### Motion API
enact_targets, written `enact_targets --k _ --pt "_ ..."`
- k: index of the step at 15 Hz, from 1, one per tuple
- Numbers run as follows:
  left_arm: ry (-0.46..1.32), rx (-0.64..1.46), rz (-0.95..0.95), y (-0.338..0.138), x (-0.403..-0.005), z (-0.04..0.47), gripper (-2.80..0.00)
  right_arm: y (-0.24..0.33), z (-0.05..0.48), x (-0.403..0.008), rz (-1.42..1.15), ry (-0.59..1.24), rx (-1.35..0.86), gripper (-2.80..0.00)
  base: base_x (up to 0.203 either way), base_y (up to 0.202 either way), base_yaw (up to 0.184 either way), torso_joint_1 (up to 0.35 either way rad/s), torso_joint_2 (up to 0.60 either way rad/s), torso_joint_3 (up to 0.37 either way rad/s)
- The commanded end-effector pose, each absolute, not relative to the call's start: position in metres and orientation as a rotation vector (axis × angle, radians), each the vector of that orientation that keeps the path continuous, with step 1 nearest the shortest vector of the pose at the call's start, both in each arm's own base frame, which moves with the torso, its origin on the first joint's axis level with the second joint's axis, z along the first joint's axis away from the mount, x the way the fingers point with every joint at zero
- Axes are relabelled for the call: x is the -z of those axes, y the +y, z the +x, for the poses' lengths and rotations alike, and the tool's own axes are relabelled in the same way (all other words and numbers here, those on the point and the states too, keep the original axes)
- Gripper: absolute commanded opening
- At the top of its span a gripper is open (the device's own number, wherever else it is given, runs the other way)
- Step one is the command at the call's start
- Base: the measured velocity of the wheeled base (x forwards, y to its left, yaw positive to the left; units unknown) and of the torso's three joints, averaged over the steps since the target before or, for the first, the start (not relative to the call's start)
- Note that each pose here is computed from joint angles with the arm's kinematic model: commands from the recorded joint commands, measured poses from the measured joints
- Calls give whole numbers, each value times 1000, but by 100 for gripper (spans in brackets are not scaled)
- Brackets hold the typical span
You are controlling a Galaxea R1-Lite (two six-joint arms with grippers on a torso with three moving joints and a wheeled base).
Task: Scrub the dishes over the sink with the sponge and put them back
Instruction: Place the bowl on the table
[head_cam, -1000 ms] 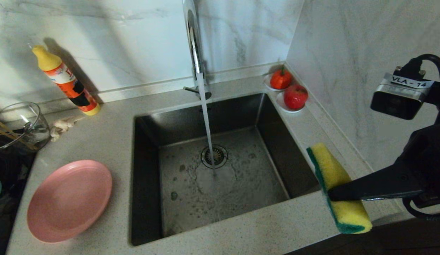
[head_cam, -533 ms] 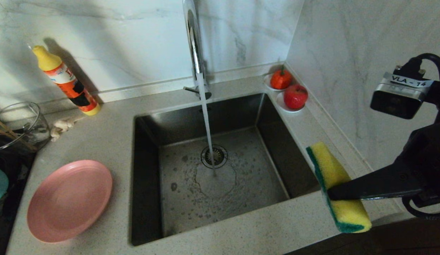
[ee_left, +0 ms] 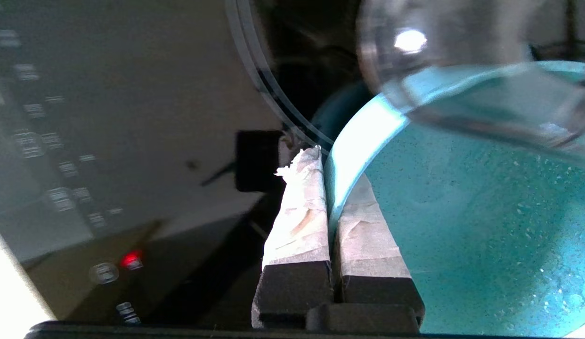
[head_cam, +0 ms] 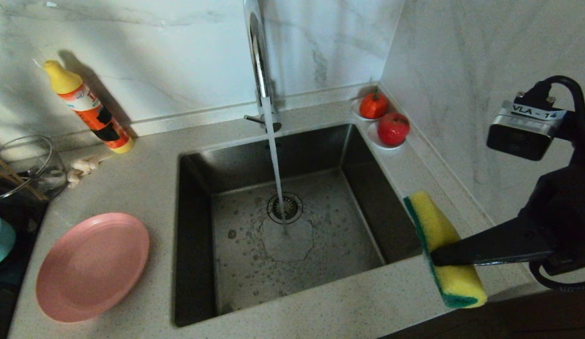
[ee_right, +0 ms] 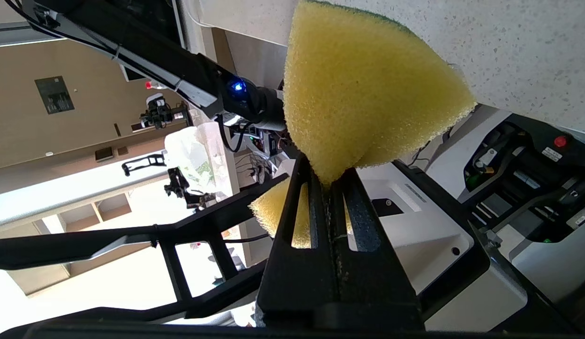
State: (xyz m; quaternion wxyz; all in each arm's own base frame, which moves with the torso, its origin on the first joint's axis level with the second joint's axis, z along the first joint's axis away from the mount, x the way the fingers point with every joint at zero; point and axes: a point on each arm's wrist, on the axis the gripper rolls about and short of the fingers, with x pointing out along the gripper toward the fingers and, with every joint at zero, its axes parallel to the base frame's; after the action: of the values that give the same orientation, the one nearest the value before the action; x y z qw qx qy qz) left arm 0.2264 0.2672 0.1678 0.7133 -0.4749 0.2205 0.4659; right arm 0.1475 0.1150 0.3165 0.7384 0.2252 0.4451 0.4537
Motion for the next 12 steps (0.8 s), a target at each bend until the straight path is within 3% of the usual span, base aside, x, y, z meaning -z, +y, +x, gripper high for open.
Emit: enact_targets --k 1,9,10,12 --pt "501 -995 -1081 272 -162 232 -280 116 149 -316 498 987 -995 -280 0 0 0 0 0 0" --pt "500 -991 -1099 278 -162 235 -280 115 148 -316 499 985 -994 -280 0 0 0 0 0 0" --pt "494 -990 -1098 278 -164 234 0 115 148 -316 499 986 -994 -280 0 0 0 0 0 0" --pt "462 -981 -1087 276 -175 231 0 114 147 -316 499 985 -994 -280 0 0 0 0 0 0"
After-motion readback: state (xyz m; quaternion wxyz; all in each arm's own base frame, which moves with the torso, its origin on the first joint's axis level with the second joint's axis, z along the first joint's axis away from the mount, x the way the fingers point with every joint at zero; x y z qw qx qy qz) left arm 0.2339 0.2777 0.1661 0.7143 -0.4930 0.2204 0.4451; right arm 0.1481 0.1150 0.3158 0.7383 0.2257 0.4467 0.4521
